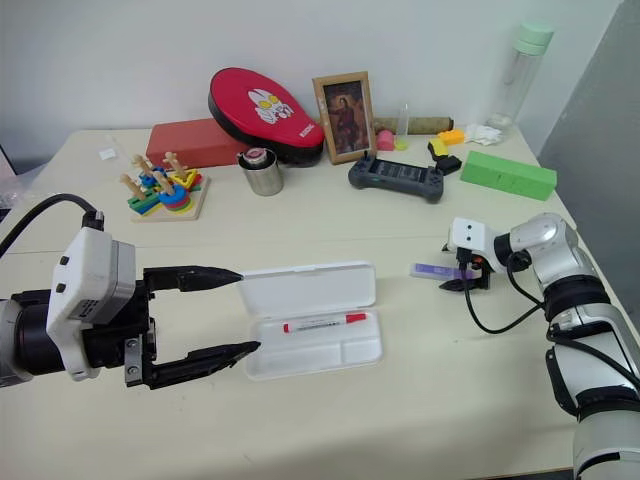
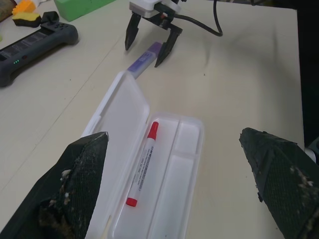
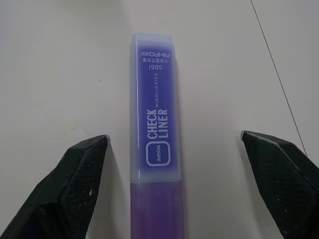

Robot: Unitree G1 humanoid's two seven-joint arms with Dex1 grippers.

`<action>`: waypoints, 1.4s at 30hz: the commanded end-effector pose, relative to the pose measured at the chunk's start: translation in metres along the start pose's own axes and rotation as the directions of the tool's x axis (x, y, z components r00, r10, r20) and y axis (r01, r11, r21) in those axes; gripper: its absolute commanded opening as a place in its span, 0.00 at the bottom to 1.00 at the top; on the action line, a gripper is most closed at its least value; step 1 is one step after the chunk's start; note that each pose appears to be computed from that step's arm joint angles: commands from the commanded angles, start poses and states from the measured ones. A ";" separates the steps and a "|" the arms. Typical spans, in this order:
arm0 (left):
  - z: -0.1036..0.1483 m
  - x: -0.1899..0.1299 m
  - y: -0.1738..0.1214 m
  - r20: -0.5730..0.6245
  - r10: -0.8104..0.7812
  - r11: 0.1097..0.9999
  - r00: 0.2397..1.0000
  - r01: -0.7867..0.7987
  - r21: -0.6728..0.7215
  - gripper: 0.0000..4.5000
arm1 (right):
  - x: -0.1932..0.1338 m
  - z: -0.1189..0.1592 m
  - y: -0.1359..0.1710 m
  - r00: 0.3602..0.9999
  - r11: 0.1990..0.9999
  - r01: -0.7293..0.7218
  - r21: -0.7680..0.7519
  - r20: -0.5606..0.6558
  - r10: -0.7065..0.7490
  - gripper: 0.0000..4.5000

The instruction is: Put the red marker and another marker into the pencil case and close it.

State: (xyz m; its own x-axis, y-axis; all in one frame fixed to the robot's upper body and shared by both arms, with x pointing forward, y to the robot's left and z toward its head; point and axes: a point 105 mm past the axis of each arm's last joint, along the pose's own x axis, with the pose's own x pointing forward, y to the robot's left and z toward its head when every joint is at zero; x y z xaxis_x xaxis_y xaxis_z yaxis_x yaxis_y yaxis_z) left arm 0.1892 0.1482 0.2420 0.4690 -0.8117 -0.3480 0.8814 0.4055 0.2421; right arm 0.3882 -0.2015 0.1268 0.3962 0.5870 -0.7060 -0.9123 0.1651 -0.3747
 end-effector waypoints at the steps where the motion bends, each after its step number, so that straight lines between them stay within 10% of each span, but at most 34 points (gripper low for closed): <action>1: 0.005 -0.001 0.001 0.014 0.014 0.999 1.000 -0.014 0.034 1.00 | -0.003 -0.023 0.007 0.997 0.998 -0.015 0.054 -0.079 0.020 1.00; 16: 0.006 -0.001 0.003 0.019 0.024 0.999 1.000 -0.025 0.037 1.00 | 0.000 -0.021 0.012 0.996 0.994 -0.061 0.086 -0.064 0.067 0.23; 42: 0.002 -0.036 0.011 -0.048 0.118 0.993 0.992 -0.119 -0.004 1.00 | -0.042 0.073 0.041 0.957 0.967 -0.182 -0.179 0.194 0.216 0.23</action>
State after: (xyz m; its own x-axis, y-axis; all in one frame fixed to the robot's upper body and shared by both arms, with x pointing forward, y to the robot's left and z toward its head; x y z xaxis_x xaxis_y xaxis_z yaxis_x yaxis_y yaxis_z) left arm 0.1846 0.1736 0.2511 0.5431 -0.7610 -0.3549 0.8396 0.4872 0.2402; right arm 0.3391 -0.1684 0.1654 0.2040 0.7257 -0.6571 -0.9480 -0.0209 -0.3174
